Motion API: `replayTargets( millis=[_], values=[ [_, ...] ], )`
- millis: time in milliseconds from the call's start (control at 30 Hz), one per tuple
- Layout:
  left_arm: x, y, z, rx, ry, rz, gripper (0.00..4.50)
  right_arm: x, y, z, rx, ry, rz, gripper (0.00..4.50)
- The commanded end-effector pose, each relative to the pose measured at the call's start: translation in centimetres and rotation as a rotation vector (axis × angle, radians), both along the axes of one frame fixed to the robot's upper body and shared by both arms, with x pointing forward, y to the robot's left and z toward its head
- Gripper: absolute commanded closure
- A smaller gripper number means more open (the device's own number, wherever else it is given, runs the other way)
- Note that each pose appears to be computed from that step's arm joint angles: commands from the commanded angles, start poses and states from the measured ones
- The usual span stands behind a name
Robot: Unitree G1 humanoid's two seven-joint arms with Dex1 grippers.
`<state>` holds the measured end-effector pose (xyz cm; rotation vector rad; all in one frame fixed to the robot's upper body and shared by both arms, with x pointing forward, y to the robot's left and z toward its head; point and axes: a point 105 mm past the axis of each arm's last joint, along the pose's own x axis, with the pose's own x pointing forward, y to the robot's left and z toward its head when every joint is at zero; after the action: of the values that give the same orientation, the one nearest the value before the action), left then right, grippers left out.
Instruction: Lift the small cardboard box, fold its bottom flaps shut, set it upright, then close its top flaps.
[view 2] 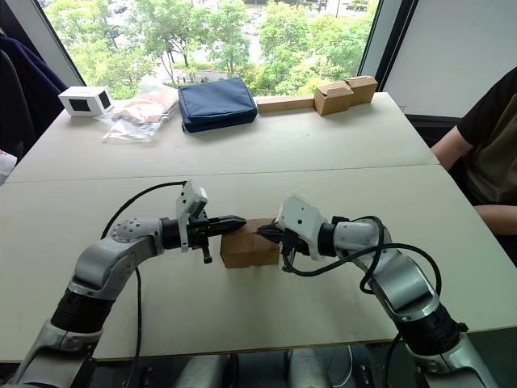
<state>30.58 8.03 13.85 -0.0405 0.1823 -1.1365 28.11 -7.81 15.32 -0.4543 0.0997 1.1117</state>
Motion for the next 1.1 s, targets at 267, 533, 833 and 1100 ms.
replayTargets(
  millis=[267,533,833,1100],
  values=[
    [-0.8,0.2,3.5,-0.054,-0.057,-0.017,4.46,1.3,0.1,1.3,0.052,-0.058,-0.039,4.50],
    [-1.5,0.0,1.3,0.050,-0.063,-0.032,4.46,1.0,1.1,0.8,0.041,-0.061,-0.008,4.50],
    [-1.1,-0.1,-0.7,0.138,-0.068,-0.023,4.46,1.2,1.0,-1.9,-0.034,-0.005,-0.023,4.50],
    [-1.3,-0.3,-0.5,0.130,-0.076,-0.033,4.46,1.1,0.8,-2.4,-0.052,-0.004,-0.022,4.50]
  ],
)
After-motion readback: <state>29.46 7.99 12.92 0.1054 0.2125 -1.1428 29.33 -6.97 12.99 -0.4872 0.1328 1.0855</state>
